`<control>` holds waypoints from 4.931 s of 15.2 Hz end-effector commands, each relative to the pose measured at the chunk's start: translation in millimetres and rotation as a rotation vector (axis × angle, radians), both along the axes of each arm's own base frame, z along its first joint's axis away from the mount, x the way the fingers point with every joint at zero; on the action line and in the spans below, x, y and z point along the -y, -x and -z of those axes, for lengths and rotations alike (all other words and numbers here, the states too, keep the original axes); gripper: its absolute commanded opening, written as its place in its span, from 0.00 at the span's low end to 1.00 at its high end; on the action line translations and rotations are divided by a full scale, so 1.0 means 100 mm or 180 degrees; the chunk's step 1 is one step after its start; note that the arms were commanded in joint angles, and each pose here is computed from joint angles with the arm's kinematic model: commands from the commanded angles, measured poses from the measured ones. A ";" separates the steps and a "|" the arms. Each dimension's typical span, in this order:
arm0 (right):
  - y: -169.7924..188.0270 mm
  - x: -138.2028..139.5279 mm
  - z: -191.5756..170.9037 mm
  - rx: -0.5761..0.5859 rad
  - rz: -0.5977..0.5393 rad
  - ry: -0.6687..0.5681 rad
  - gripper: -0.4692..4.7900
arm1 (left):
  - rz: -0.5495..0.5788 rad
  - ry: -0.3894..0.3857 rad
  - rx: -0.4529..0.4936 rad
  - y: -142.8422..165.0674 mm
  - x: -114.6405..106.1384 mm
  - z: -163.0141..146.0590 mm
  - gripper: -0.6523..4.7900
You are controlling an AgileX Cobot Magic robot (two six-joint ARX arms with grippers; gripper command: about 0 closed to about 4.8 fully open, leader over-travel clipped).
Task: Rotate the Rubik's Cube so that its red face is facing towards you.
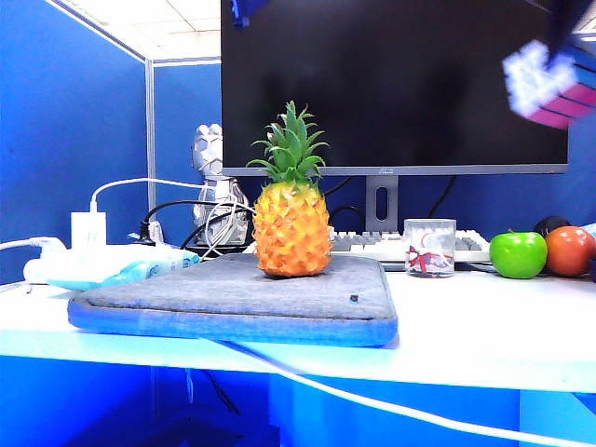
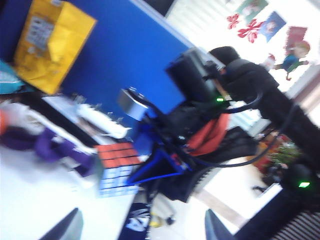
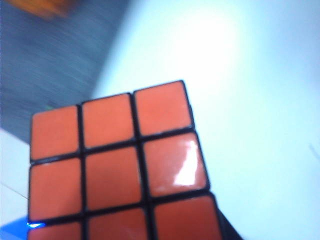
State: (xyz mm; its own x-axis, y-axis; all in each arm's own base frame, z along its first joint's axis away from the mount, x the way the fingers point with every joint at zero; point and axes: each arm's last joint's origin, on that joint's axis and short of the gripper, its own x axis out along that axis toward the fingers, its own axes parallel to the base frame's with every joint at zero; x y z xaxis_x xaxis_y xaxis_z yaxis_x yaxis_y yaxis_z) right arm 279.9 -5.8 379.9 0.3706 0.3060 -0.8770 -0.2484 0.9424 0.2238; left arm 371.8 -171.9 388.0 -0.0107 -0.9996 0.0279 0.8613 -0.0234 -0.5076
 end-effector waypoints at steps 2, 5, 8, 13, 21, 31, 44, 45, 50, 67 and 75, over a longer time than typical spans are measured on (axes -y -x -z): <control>-0.10 -0.05 0.33 -0.0508 0.0181 0.0173 0.08 | 0.0075 -0.0200 0.0670 0.05 0.05 0.13 0.72; -0.29 -0.08 0.78 -0.1035 0.0135 0.0213 0.08 | 0.0054 -0.1184 0.1485 0.25 0.22 0.54 0.66; -0.54 -0.17 1.23 -0.1503 0.0044 0.0409 0.08 | 0.0295 -0.1807 0.2010 0.55 0.62 0.71 0.64; -0.87 -0.16 1.60 -0.1776 0.0060 0.0592 0.08 | 0.0453 -0.2000 0.2365 0.78 0.91 0.73 0.64; -1.48 -0.17 2.00 -0.1485 0.0170 0.0568 0.08 | 0.0470 -0.2003 0.2293 0.80 0.93 0.73 0.64; -1.80 -0.17 2.22 -0.0766 0.0498 0.0509 0.14 | 0.0303 -0.1841 0.2174 0.77 0.97 0.68 0.64; -1.84 -0.20 2.44 -0.0906 0.0406 0.0250 1.00 | 0.0232 -0.1805 0.2252 0.74 0.98 0.66 0.64; -1.87 -0.20 2.39 -0.0860 0.0399 0.0231 1.00 | 0.0231 -0.1805 0.2250 0.74 0.98 0.66 0.64; -1.89 -0.17 1.65 -0.0303 0.0386 0.0395 1.00 | 0.0087 -0.1730 0.2076 0.73 0.99 0.61 0.64; 0.60 0.00 -1.42 0.2562 0.0195 -0.0156 0.08 | -0.2190 -0.1865 0.1945 1.02 -0.35 -0.66 0.56; 2.08 -0.10 -1.22 0.3197 0.0203 0.0005 0.08 | -0.2884 -0.1775 0.2111 1.92 -1.04 -0.92 0.56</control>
State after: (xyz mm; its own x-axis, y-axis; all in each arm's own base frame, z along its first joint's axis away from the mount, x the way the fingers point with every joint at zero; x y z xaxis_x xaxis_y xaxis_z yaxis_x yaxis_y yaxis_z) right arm 76.2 4.1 509.6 0.9507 0.2609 -0.1676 -0.2746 0.9594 -0.0646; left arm 182.9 -70.1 486.0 0.8200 -0.5555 -0.1377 0.5699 0.7704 0.2858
